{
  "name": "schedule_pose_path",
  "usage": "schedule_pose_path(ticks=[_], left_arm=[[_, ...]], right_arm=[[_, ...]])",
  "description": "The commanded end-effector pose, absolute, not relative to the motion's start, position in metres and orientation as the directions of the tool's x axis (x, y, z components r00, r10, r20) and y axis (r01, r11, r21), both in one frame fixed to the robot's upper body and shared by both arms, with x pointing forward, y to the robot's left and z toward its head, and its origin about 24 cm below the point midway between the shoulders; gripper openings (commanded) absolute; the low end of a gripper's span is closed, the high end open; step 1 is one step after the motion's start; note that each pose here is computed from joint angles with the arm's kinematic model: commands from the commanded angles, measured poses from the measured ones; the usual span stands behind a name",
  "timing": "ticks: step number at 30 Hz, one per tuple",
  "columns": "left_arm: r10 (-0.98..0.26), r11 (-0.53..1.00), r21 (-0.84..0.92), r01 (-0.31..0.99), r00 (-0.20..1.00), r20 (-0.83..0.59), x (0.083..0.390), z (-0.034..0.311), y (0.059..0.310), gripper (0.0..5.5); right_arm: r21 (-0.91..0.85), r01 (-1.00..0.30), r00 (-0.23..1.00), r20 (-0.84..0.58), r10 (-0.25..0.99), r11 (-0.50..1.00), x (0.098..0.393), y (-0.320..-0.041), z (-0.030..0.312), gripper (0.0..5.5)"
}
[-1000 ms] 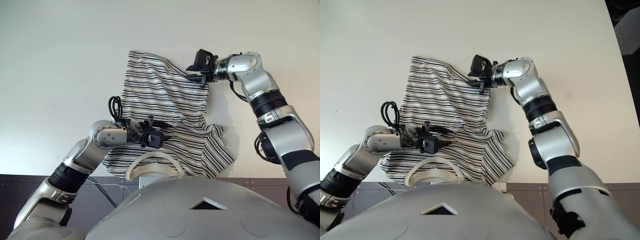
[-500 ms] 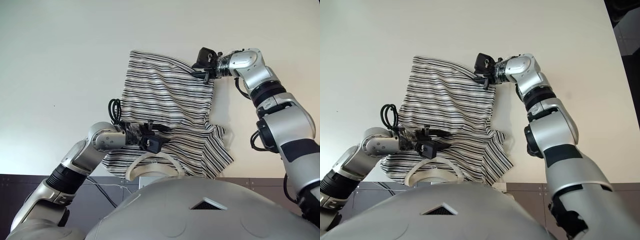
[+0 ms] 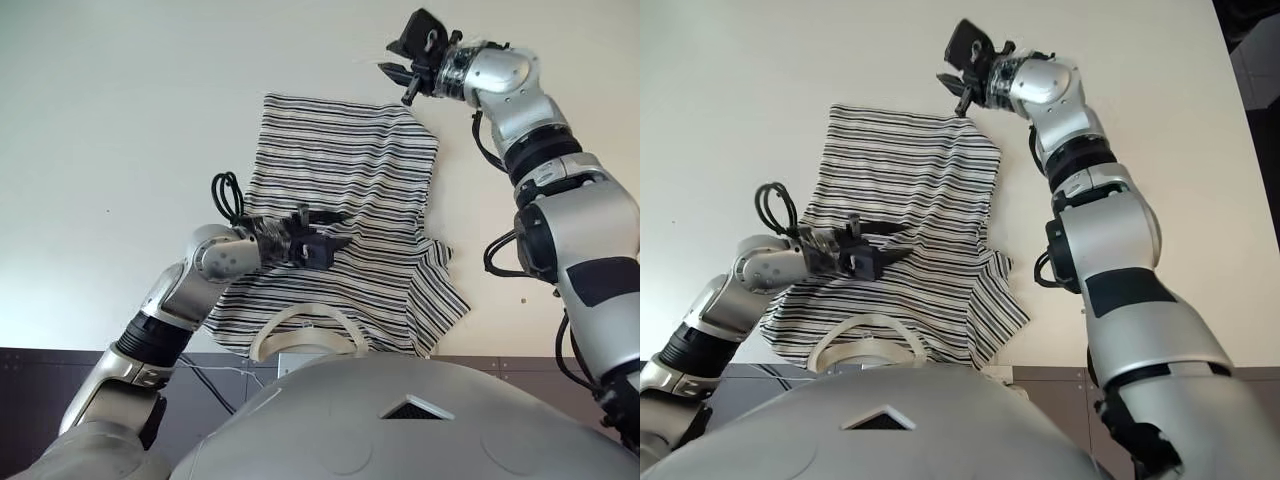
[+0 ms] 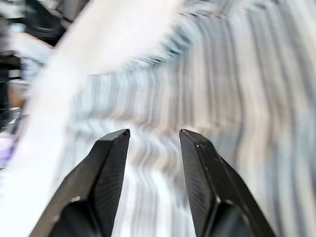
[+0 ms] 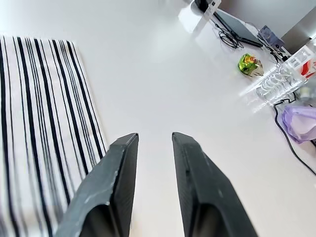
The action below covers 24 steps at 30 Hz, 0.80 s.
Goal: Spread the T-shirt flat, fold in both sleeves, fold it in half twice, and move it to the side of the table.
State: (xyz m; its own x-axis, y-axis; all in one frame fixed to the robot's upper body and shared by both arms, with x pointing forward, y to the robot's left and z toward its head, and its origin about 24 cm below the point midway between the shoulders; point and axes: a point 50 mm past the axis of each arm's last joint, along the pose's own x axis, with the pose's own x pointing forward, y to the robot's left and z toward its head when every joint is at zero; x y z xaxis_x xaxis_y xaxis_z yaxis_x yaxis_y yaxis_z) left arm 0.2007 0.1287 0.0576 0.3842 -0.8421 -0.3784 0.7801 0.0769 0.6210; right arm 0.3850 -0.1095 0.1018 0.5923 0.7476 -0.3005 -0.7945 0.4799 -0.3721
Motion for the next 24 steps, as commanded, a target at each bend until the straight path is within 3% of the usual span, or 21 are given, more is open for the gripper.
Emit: schedule_pose_path(ticks=[1, 5, 9, 11, 14, 19, 24], left_arm=[[-0.835, 0.172, 0.659, 0.732, 0.463, -0.297, 0.209, 0.079, 0.133, 1.86], [-0.768, 0.183, 0.647, 0.741, 0.519, -0.377, 0.212, 0.08, 0.162, 1.86], [-0.756, 0.124, 0.607, 0.785, 0.471, -0.454, 0.197, 0.061, 0.163, 1.86], [-0.759, 0.109, 0.591, 0.799, 0.45, -0.47, 0.19, 0.055, 0.161, 1.88], [-0.757, 0.088, 0.579, 0.81, 0.432, -0.489, 0.186, 0.05, 0.161, 1.88], [-0.766, 0.044, 0.575, 0.817, 0.397, -0.505, 0.186, 0.048, 0.161, 1.88], [-0.778, 0.022, 0.578, 0.816, 0.377, -0.503, 0.191, 0.054, 0.162, 1.88]], right_arm=[[-0.32, -0.817, 0.55, -0.183, 0.815, 0.48, 0.377, -0.144, 0.132, 1.24], [-0.223, -0.931, 0.352, -0.354, 0.866, 0.288, 0.304, -0.179, 0.11, 1.24], [-0.306, -0.906, 0.416, -0.53, 0.739, 0.291, 0.271, -0.221, 0.082, 1.24], [-0.307, -0.901, 0.431, -0.574, 0.696, 0.306, 0.26, -0.235, 0.072, 1.58], [-0.265, -0.905, 0.425, -0.582, 0.693, 0.333, 0.257, -0.232, 0.056, 2.13], [-0.217, -0.892, 0.445, -0.566, 0.694, 0.396, 0.268, -0.212, 0.028, 2.16], [-0.245, -0.868, 0.494, -0.518, 0.698, 0.433, 0.294, -0.184, 0.021, 2.16]])
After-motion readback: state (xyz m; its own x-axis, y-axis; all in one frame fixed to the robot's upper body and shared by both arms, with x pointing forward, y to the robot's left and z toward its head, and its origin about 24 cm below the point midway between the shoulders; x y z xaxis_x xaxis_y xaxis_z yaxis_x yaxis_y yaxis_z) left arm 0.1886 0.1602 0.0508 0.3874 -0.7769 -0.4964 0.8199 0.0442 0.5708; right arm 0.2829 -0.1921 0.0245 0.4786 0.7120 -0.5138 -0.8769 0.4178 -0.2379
